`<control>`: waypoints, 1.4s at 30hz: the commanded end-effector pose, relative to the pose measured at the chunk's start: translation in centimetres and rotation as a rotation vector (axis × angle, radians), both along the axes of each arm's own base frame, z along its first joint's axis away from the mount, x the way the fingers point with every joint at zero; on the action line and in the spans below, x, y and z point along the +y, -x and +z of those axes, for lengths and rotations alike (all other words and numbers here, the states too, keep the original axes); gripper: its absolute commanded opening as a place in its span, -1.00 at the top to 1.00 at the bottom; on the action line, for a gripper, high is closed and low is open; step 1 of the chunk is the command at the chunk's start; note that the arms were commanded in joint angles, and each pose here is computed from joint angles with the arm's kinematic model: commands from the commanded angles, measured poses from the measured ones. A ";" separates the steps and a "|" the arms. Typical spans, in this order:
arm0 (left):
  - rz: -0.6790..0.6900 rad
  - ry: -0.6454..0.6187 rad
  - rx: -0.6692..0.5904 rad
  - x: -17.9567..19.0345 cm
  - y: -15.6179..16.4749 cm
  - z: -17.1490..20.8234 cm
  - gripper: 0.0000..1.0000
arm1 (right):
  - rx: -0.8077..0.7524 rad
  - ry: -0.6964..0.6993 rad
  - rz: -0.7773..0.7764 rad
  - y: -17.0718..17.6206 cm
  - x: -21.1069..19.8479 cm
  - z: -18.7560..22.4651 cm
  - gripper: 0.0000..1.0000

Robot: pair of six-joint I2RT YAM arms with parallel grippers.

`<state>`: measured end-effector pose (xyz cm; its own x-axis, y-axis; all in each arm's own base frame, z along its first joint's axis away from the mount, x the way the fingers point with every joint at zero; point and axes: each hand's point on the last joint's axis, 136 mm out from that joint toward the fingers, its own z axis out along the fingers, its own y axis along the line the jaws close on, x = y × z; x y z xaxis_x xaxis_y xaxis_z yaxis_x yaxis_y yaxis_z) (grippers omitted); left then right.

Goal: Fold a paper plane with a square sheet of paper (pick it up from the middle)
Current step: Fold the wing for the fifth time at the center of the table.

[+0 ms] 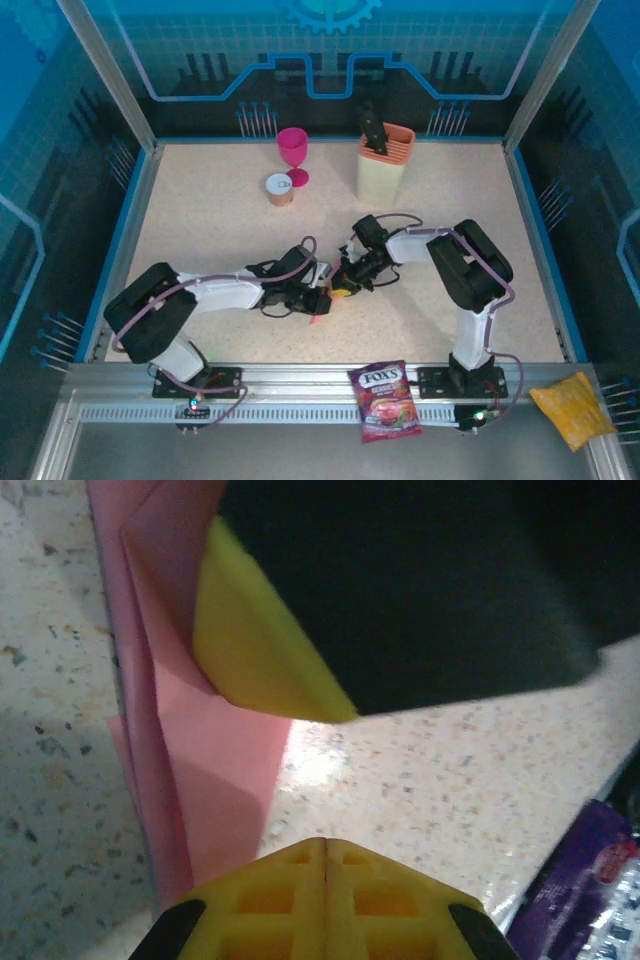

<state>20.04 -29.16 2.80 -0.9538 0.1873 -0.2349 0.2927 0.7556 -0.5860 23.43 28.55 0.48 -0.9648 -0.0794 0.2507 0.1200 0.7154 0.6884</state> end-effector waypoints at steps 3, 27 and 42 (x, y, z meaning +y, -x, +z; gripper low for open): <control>-0.046 -0.021 0.028 0.1 0.2 -2.1 1.00 | 0.121 0.389 -0.043 3.8 -6.6 -7.5 1.00; 0.017 -0.157 0.188 4.8 3.5 -6.9 1.00 | 0.031 0.237 -0.229 -4.3 -9.4 -3.7 1.00; 0.032 -0.166 0.214 5.4 4.2 -7.9 1.00 | 0.031 0.225 -0.389 -7.2 -14.3 -3.7 1.00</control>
